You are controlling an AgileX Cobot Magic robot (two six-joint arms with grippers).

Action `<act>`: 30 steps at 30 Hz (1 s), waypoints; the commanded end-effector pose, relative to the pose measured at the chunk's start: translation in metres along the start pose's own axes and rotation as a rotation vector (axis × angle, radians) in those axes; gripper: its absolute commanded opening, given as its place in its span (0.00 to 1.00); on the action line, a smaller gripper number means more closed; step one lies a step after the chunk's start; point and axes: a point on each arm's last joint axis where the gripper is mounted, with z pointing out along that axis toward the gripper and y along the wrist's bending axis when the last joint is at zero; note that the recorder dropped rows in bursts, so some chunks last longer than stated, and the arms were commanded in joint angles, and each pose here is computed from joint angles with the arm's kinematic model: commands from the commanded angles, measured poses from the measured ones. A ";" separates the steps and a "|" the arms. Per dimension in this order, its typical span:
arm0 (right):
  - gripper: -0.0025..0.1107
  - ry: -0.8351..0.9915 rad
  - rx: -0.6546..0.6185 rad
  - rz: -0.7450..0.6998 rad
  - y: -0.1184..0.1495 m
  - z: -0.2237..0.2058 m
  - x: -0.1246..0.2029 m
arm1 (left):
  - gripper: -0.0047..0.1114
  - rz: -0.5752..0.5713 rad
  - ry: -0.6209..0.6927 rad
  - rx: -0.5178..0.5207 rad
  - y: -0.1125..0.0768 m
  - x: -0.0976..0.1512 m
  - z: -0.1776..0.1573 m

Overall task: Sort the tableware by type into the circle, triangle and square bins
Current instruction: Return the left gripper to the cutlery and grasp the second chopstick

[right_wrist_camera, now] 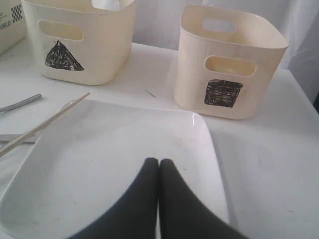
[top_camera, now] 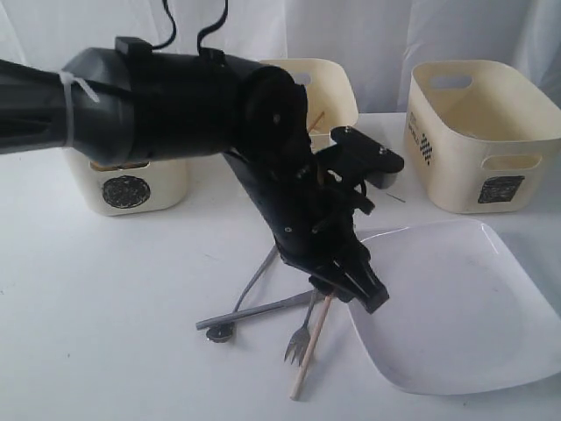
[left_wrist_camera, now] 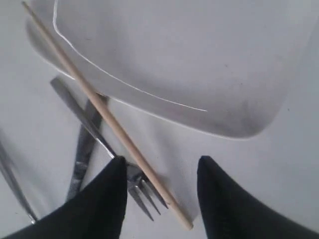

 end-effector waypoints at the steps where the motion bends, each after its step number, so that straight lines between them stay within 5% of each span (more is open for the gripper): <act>1: 0.02 -0.009 0.002 0.001 0.000 0.000 0.001 | 0.47 -0.037 0.021 0.008 -0.004 0.012 0.011; 30: 0.02 -0.009 0.002 0.023 0.000 0.000 0.001 | 0.47 -0.092 -0.033 -0.029 0.007 0.020 0.069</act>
